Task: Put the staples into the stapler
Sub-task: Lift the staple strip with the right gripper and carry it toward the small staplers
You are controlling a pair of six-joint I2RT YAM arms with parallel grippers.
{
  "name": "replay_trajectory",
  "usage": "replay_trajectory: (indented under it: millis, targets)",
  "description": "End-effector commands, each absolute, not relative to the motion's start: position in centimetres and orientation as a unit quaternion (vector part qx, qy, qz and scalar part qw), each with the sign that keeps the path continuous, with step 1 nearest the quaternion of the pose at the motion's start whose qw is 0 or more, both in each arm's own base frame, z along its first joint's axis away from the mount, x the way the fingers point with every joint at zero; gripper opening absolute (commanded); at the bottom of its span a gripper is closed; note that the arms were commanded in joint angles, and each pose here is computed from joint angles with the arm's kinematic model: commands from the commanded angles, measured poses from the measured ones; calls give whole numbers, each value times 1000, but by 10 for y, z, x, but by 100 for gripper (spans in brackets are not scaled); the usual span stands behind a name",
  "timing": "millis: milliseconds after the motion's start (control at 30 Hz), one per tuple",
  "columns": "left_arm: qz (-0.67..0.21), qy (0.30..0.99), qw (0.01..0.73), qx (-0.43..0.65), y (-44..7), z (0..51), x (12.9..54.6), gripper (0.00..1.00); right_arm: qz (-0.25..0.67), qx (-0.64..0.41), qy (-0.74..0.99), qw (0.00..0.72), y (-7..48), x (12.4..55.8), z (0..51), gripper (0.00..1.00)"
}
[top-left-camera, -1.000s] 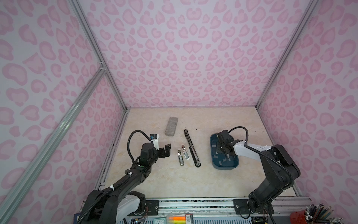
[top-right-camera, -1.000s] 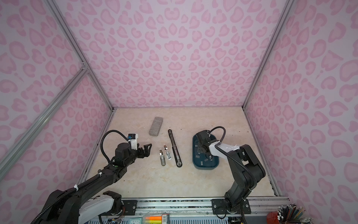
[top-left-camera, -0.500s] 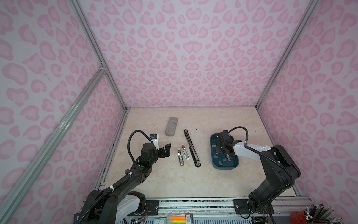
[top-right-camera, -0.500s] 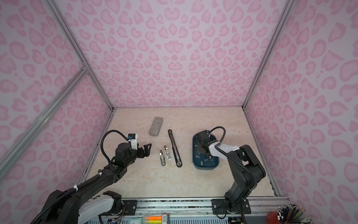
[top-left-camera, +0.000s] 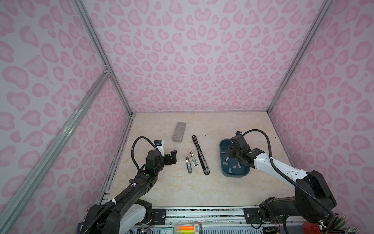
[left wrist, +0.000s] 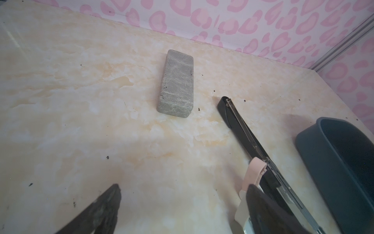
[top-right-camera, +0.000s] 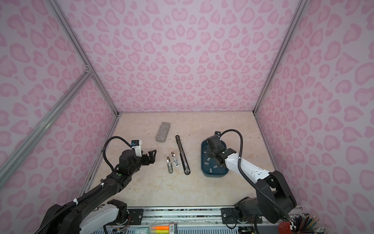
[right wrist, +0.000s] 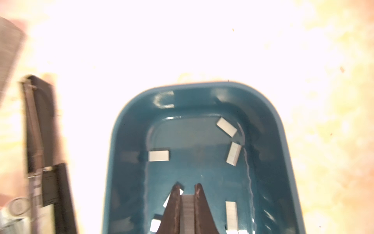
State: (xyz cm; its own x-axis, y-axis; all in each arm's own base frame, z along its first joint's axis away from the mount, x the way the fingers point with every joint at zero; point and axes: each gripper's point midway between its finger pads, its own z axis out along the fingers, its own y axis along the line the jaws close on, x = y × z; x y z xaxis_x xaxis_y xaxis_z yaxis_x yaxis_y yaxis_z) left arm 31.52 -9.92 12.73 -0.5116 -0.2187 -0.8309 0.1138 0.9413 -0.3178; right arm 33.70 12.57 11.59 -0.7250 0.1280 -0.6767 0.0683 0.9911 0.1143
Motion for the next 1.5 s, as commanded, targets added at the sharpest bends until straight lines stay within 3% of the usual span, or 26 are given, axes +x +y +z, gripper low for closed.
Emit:
replay_trajectory:
  millis: [0,267,600,767,1467]
  targets:
    - [-161,874,454,-62,-91,118,303,98,60,14,913,404,143,338,138,8]
    - [-180,869,458,-51,-95,111,293,98,83,-63,882,459,219,311,169,7]
    - [-219,805,550,-54,-86,140,267,97,132,-113,843,510,317,251,155,6]
    - [-239,781,574,-47,-87,148,257,97,122,-98,851,501,336,247,130,4]
    - [-237,798,552,-43,-93,141,266,97,101,-122,868,471,394,243,82,2]
